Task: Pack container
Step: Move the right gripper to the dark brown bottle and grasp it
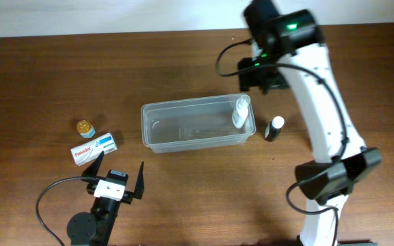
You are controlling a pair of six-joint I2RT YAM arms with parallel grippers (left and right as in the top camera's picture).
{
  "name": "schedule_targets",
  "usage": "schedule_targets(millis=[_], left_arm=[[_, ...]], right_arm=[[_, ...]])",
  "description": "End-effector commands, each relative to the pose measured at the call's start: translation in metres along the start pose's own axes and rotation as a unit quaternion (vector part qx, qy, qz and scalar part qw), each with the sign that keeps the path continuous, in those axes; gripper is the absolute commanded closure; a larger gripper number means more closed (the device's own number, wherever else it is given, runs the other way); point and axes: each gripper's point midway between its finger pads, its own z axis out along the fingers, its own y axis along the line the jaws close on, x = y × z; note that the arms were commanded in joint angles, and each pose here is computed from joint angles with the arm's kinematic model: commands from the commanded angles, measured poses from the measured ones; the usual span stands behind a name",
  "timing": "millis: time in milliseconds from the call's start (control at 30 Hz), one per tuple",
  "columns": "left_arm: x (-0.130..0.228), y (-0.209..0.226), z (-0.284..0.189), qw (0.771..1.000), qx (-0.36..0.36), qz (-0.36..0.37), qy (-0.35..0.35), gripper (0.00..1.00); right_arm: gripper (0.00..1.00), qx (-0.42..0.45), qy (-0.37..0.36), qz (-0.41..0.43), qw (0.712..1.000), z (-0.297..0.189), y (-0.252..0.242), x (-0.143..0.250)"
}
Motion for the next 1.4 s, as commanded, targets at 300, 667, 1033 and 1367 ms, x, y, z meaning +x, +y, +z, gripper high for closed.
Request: schedule_targets(millis=[300,667,1033,1367], left_arm=[[0.002,0.001,0.0,1.0,-0.003,0.005,0.001,0.01],[0.002,0.001,0.0,1.0,-0.003,0.005,0.002,0.01],[0.002,0.001,0.0,1.0,-0.003,0.005,0.001,0.01],[0.002,0.001,0.0,1.0,-0.003,0.005,0.002,0.01]], right_arm=[[0.32,-0.007,0.125,0.056,0.991,0.058,-0.051,0.04],[0.33,0.0,0.151,0.095,0.984,0.108,-0.062,0.053],[0.37,0.006,0.151,0.133,0.979,0.145,-0.07,0.06],[0.55,0.005,0.142,0.144,0.979,0.152,-0.075,0.057]])
